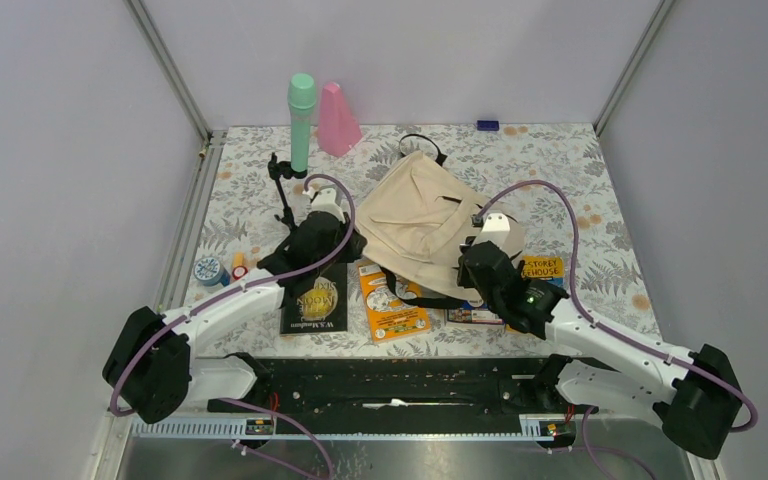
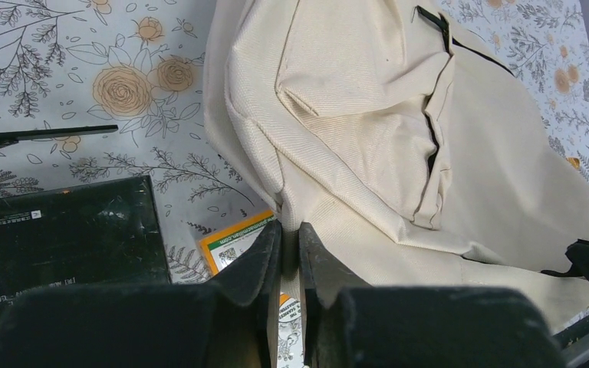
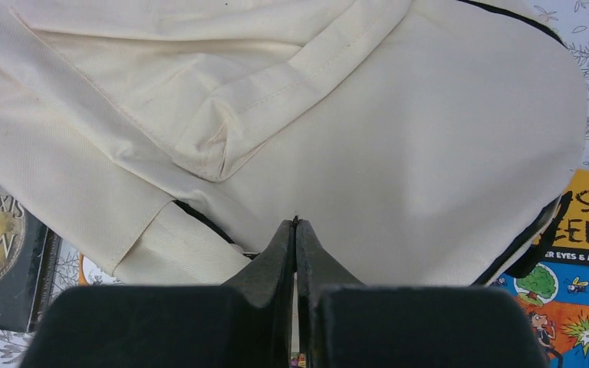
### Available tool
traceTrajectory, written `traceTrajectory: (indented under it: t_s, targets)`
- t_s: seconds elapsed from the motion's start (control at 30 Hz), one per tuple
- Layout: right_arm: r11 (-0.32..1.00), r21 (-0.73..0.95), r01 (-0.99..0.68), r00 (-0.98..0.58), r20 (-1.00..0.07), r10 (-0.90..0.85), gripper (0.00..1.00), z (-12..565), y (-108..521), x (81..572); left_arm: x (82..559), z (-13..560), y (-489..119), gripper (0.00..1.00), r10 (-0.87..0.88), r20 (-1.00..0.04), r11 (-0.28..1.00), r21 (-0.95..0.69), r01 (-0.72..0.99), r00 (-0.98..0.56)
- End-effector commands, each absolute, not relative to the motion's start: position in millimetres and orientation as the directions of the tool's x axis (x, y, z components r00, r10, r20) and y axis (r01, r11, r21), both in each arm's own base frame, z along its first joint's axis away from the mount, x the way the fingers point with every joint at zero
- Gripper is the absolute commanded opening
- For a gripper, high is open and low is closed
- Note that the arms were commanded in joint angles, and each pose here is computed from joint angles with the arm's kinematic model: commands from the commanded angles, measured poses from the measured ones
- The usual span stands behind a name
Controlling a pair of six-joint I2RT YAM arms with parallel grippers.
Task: Pack the student bag
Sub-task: Unzip the student bag at the center of the board.
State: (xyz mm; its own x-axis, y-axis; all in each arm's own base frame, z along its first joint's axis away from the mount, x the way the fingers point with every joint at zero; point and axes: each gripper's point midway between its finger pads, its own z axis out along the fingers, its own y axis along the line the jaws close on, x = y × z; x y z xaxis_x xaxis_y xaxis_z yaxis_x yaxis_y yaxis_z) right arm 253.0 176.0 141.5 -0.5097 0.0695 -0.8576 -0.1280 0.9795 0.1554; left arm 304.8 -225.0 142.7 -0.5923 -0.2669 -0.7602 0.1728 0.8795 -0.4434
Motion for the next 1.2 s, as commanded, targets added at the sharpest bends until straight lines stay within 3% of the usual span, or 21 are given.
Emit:
traceTrajectory:
  t_s: [0.0, 0.57, 0.9, 1.17]
  targets:
    - [0.988, 0.124, -0.091, -0.452, -0.889, 0.070, 0.00, 157.0, 164.7, 257.2, 327.8, 174.9, -221.5, 0.00, -0.301, -0.812, 0.879, -0.440, 0.185, -0.500]
    - [0.975, 0.210, -0.070, -0.382, -0.909, 0.168, 0.00, 186.2, 144.8, 244.1, 335.2, 162.4, -199.8, 0.00, -0.305, -0.807, 0.896, -0.423, 0.134, -0.505]
    - [0.997, 0.053, 0.057, -0.337, -0.939, 0.069, 0.00, 193.2, 100.3, 251.6, 338.5, 158.9, -189.6, 0.00, -0.297, -0.808, 0.908, -0.403, 0.111, -0.509]
    - [0.990, 0.075, 0.121, -0.333, -0.936, 0.112, 0.00, 189.4, 85.5, 254.6, 339.2, 148.2, -178.8, 0.00, -0.299, -0.799, 0.920, -0.387, 0.065, -0.522]
